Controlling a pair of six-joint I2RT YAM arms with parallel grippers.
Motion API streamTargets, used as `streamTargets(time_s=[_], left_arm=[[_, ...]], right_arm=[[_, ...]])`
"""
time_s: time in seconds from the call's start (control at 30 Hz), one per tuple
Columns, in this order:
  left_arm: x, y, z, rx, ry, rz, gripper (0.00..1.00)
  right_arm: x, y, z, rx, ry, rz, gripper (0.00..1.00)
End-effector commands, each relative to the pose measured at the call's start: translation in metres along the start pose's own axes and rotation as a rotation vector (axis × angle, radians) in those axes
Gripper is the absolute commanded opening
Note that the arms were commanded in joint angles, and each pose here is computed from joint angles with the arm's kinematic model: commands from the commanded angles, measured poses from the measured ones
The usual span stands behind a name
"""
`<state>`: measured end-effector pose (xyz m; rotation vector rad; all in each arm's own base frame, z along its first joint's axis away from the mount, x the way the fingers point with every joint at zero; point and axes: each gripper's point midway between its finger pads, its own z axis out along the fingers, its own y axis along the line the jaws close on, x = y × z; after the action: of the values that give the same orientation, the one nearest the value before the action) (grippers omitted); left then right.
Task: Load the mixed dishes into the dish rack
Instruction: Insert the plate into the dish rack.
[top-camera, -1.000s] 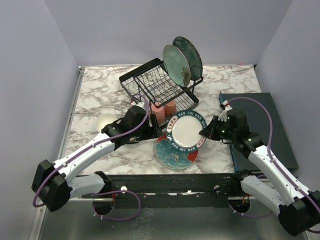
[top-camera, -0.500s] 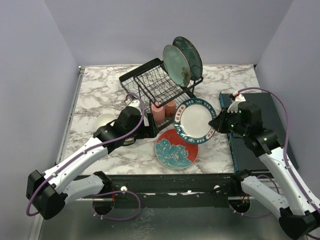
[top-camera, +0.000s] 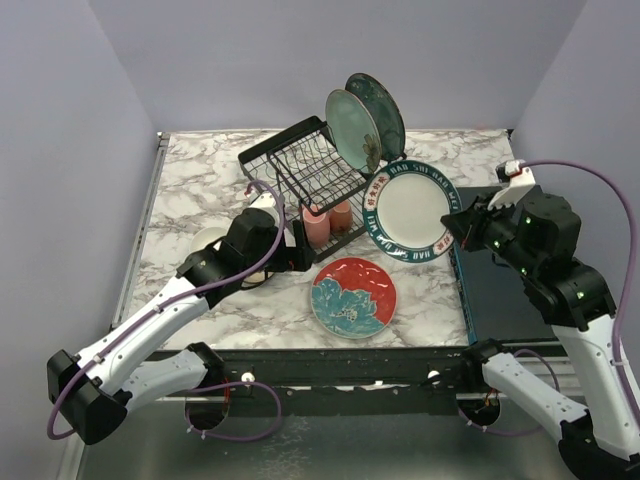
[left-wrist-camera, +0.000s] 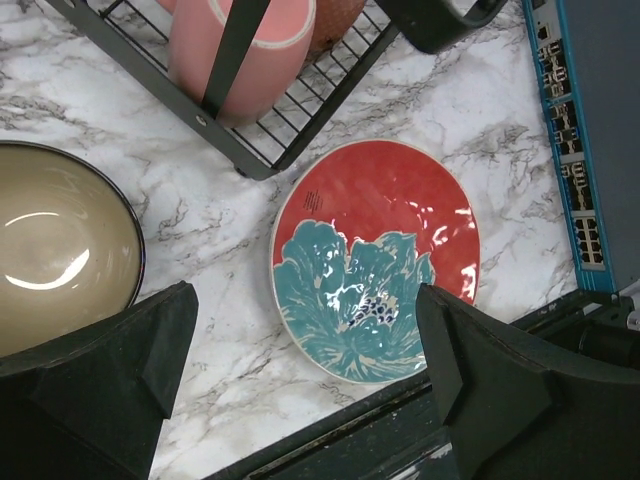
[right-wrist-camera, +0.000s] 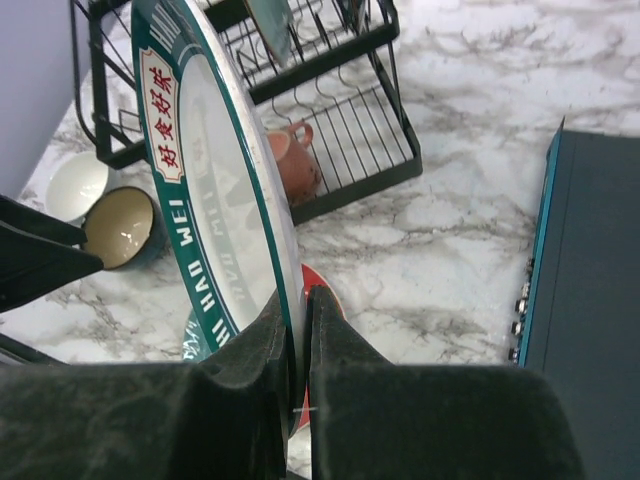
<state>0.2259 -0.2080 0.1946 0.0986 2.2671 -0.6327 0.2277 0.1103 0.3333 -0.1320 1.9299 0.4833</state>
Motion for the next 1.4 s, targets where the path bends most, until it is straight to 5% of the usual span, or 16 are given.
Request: streamTargets(time_s=[0.0, 0.77, 1.2, 1.37], left_arm=[[-0.016, 0.001, -0.009, -0.011, -0.038, 0.069, 0.99], [-0.007, 0.036, -0.008, -0.130, -0.037, 0.135, 0.99], [-0.008, 0.043, -0.005, -0.145, -0.022, 0.107, 0.99], [-0.009, 0.043, -0.005, -0.143, -0.025, 0.107, 0.99]], right_arm=[[-0.044, 0.012, -0.007, -0.037, -0.116, -0.064, 0.00], [-0.169, 0.070, 0.041, -0.220, -0.290, -0.087, 0.00], [-0.186, 0.115, 0.068, -0.220, -0.334, -0.145, 0.00], [-0.180, 0.139, 0.085, -0.096, -0.355, -0.253, 0.00]])
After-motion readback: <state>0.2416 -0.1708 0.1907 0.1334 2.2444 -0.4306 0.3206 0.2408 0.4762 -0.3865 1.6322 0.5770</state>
